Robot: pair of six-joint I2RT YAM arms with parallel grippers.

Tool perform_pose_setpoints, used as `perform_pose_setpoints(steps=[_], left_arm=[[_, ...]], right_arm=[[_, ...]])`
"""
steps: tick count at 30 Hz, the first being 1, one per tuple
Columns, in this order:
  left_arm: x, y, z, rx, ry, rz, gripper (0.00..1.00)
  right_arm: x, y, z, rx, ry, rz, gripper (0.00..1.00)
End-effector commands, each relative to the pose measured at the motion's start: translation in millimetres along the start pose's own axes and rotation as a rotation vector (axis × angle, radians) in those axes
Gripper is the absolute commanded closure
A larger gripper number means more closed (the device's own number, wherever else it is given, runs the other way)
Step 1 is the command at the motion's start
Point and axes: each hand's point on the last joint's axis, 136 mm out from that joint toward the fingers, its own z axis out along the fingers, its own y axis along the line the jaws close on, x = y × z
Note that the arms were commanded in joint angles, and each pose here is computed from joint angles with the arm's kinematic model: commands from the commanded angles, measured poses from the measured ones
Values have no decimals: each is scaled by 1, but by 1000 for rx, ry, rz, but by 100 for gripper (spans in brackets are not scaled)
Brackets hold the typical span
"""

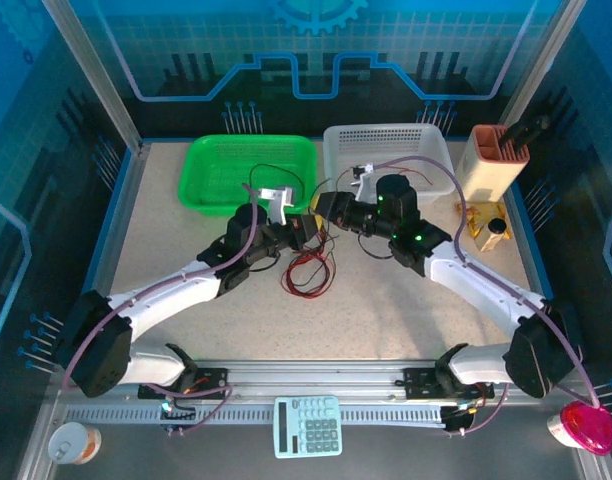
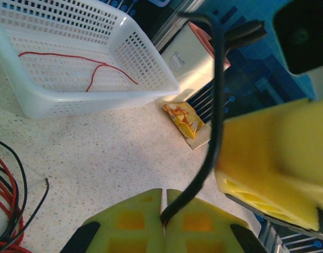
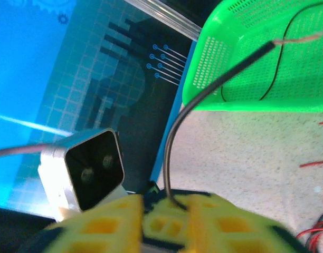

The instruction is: Untangle the cables

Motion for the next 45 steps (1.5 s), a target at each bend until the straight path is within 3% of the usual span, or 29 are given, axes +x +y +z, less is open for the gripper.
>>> perform_pose_setpoints(steps=[1, 8, 15, 23, 35, 45], left_arm=[[-25, -14, -6, -1, -51, 20, 100], [-39, -30, -9, -1, -23, 32, 100], [-49, -44, -13, -7, 18, 12, 100], [-66, -68, -25, 24, 26, 0, 100], [-93, -101, -36, 96, 1, -31, 100], [-152, -150, -69, 141, -111, 21, 100]], right_arm=[[-12, 7, -23, 10, -57, -54, 50], [-4, -24, -56, 175, -74, -164, 21], [22, -65, -76, 283, -53, -349, 13], [38, -69, -69, 201, -21, -509, 11], [33, -62, -7, 108, 5, -452, 12], [56, -86, 36, 117, 55, -390, 14]])
